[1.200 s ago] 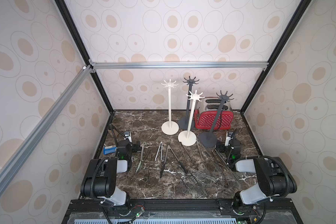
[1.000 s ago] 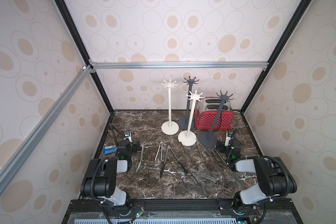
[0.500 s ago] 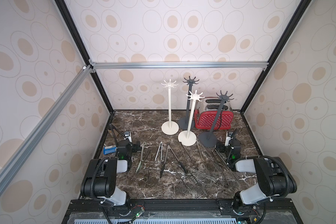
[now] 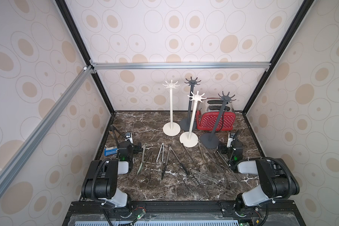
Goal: Hang food tongs on kitchen utensil racks
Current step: Pick up the rack from the center of the board.
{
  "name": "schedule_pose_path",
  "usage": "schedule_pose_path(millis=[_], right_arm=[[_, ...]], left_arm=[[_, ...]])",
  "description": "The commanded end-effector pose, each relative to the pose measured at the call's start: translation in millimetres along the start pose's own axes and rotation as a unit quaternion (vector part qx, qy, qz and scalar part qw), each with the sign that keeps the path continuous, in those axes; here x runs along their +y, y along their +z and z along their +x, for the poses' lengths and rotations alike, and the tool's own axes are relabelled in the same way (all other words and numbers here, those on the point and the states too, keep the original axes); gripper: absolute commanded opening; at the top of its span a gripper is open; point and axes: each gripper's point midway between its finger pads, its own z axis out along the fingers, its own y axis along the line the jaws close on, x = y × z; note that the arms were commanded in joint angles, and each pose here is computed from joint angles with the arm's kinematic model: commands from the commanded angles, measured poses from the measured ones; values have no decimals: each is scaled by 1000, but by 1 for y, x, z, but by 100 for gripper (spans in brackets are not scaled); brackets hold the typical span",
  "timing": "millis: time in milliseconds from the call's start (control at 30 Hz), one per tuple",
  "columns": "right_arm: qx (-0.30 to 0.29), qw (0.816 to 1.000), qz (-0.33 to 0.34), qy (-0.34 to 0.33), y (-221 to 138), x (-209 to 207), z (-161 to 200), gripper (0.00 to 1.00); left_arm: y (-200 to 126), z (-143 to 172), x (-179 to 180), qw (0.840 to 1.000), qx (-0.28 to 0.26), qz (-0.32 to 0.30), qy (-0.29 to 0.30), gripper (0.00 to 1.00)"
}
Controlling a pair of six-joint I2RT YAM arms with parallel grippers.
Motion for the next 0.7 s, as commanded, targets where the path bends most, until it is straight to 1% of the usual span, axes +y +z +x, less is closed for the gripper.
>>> schedule_pose_path(millis=[0,67,100,133,200,233,267,333,400,467,533,600,667], right_arm=[[-18,1000,-4,-1,2,4,-12,100],[-32,999,3,5,0,0,-19,100],[-27,999,12,11,-2,-5,-26,100],[-10,1000,13,11,-6,-7,-29,99],[6,1000,19,7,-12,-10,-38,98],[9,1000,23,4,-15,-12,-43,95],[13,999,31,9,-18,-15,-45,94],[38,997,55,28,-27,-24,-41,92],[64,995,68,46,-36,-30,-33,91],[87,991,79,71,-48,-33,-25,90],[123,985,82,91,-61,-32,-19,88],[159,979,86,89,-76,-27,-18,87],[189,977,73,66,-91,-13,-18,87]], left_arm=[[4,-18,5,1000,-25,-9,5,99],[3,-19,6,1000,-27,-12,6,99],[2,-22,15,999,-33,-39,-7,99],[-2,-26,28,997,-33,-73,-22,99],[-14,-40,35,995,-28,-90,-25,99],[-25,-53,39,994,-33,-98,-27,99],[-36,-62,44,992,-38,-111,-41,99],[-64,-83,53,986,-71,-129,-81,99],[-85,-93,60,980,-86,-140,-114,99],[-100,-93,60,978,-83,-137,-134,99],[-114,-90,55,979,-72,-120,-151,99],[-125,-88,46,981,-62,-93,-158,99],[-134,-88,37,984,-52,-69,-155,99]])
